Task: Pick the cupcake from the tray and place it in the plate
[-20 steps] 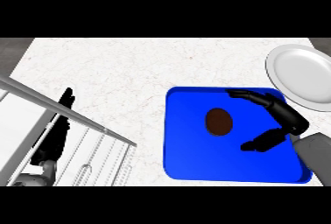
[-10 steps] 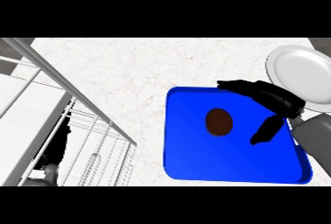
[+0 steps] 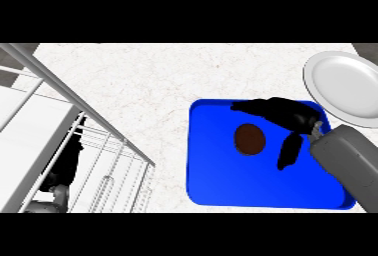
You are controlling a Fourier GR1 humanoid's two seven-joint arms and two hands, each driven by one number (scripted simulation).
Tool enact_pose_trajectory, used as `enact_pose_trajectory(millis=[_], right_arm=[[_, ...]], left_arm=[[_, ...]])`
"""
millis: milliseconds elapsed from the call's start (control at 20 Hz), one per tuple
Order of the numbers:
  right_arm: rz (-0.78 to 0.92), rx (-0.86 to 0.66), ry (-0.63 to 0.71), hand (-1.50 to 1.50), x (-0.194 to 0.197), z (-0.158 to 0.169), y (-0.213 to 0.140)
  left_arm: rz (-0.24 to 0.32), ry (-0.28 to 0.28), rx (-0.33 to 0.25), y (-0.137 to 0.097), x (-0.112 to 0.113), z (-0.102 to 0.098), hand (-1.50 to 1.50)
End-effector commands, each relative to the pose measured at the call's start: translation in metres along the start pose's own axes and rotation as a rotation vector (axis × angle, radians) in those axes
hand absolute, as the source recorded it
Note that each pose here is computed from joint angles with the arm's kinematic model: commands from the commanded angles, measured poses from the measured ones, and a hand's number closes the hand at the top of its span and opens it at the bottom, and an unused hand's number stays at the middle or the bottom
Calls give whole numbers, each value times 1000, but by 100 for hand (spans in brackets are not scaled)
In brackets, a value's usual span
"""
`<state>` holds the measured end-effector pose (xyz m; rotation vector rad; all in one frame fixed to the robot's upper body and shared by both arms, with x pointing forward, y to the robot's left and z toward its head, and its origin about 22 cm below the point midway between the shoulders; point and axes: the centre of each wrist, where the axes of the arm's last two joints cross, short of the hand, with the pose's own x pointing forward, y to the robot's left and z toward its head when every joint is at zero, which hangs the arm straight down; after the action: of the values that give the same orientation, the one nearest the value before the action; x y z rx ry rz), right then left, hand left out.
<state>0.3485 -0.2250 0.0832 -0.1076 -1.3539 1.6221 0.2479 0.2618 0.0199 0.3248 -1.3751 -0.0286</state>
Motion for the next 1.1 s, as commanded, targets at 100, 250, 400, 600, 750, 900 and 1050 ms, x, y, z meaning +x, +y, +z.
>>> enact_pose_trajectory(millis=[100, 250, 400, 600, 750, 900, 1050], right_arm=[[18, 42, 31, -150, -4, -5, -1], [12, 64, 30, -150, -15, 8, 5], [28, 62, 16, -150, -1, -24, 17], [2, 75, 29, -150, -2, -23, 15], [-5, 61, 17, -150, -6, -19, 22], [8, 70, 37, -150, -13, -29, 34], [22, 76, 43, -150, -10, -37, 32]], left_arm=[[36, 74, -57, -30, -24, -4, 0], [38, 87, -65, -15, -21, 2, 0], [29, 98, -59, -4, -18, -5, 0], [21, 79, -78, -22, -24, 7, 0], [21, 92, -62, -15, -10, 3, 0], [30, 90, -62, -5, -17, -9, 0], [45, 92, -78, -11, -20, -5, 0]])
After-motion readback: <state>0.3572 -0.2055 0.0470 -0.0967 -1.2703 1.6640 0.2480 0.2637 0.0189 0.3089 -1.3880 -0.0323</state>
